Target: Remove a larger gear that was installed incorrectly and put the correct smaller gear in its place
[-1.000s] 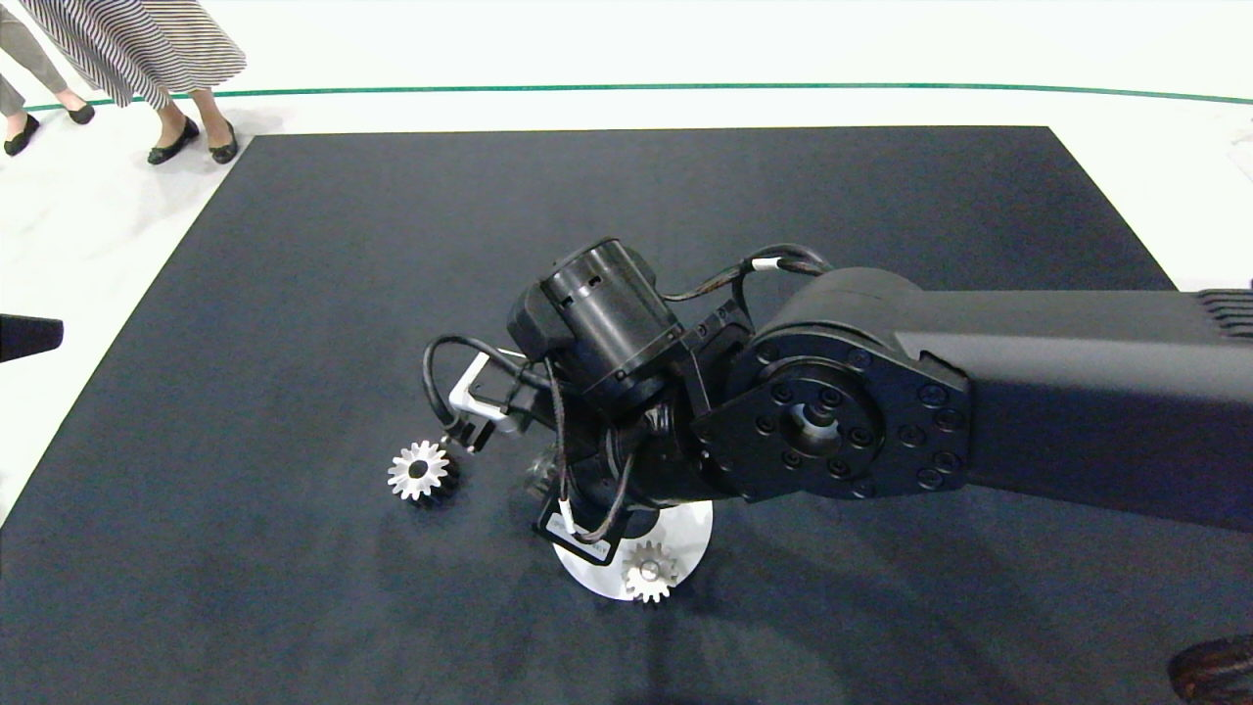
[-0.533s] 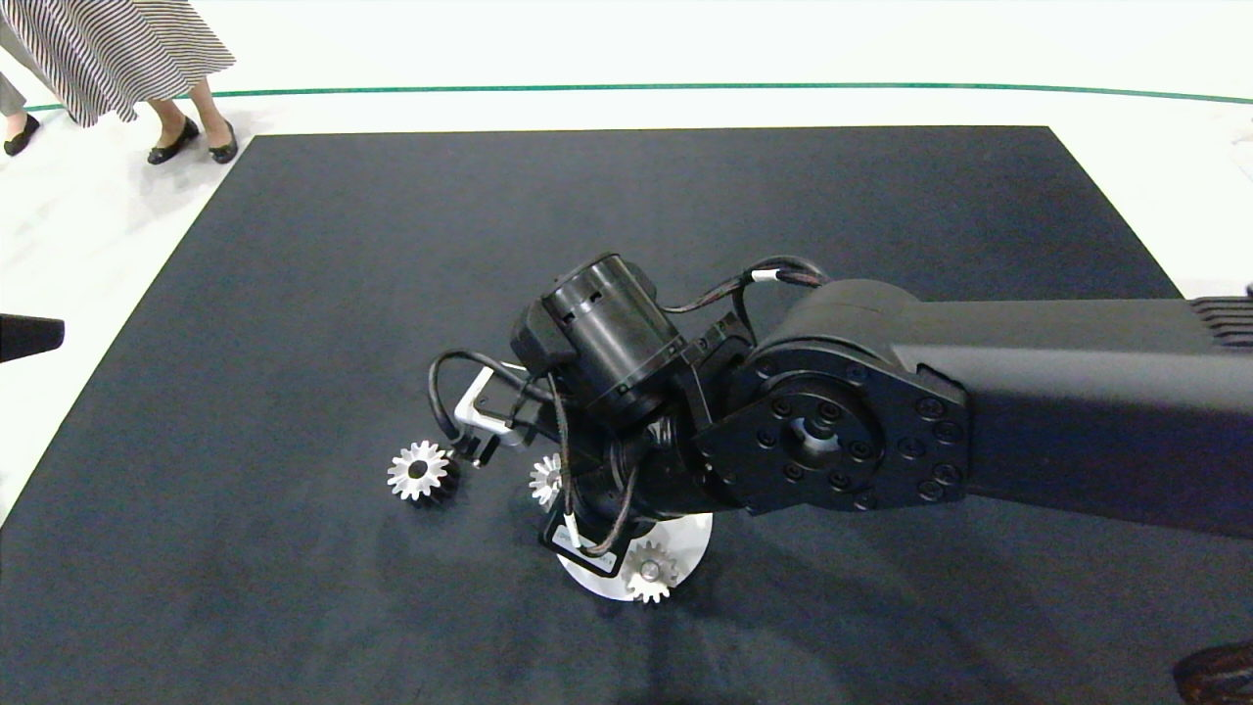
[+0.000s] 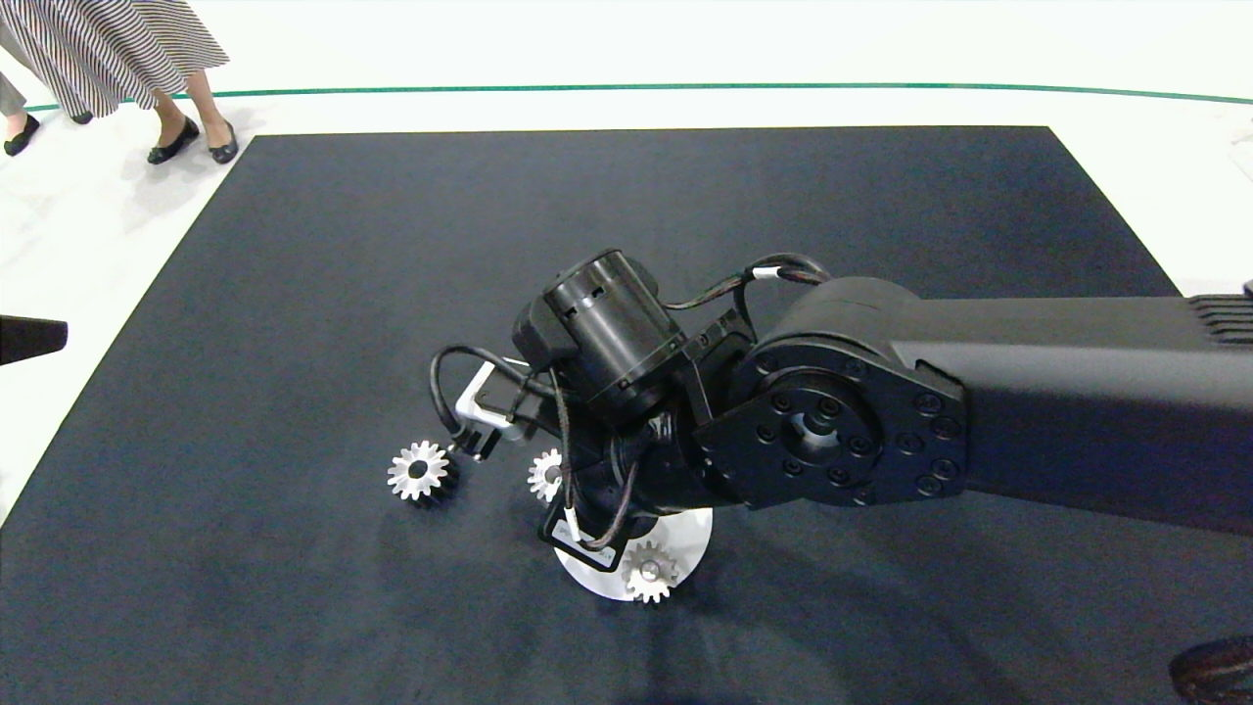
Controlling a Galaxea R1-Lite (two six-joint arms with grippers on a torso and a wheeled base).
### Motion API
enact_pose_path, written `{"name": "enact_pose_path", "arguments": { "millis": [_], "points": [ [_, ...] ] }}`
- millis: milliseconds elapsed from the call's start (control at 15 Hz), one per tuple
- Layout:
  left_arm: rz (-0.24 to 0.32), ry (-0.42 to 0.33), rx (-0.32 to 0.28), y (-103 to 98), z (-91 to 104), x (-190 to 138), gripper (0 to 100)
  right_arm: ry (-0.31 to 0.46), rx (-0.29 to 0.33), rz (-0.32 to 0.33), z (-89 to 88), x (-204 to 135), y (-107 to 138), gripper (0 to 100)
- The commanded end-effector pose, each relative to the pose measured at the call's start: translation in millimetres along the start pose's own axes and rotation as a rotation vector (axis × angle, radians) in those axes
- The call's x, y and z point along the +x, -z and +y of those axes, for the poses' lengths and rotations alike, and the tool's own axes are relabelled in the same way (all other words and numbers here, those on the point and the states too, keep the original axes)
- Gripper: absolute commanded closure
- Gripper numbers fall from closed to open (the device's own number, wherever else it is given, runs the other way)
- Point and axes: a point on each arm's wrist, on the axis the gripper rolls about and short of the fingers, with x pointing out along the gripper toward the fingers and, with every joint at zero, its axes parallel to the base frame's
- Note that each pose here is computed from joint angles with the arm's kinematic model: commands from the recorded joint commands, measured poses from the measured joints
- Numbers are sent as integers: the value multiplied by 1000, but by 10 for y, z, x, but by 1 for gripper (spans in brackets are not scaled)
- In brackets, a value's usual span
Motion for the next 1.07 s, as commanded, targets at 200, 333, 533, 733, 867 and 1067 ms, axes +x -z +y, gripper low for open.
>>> {"name": "enact_pose_path", "arguments": {
  "millis": [200, 333, 533, 733, 867, 1067],
  "points": [
    [4, 1, 3, 4, -2, 0, 0, -2, -4, 9, 6, 18, 10, 78],
    [4, 1, 3, 4, -2, 0, 0, -4, -1, 11, 9, 14, 19, 78],
    [4, 1, 3, 4, -2, 0, 0, -3, 1, 10, 7, 7, 17, 78],
    [4, 1, 3, 4, -2, 0, 0, -2, 1, 9, 6, 9, 13, 0],
    [4, 1, 3, 4, -2, 0, 0, 8, -1, 14, 11, 15, 13, 0],
    [4, 1, 3, 4, -2, 0, 0, 17, 1, 18, 8, 10, 15, 0]
  ]
}}
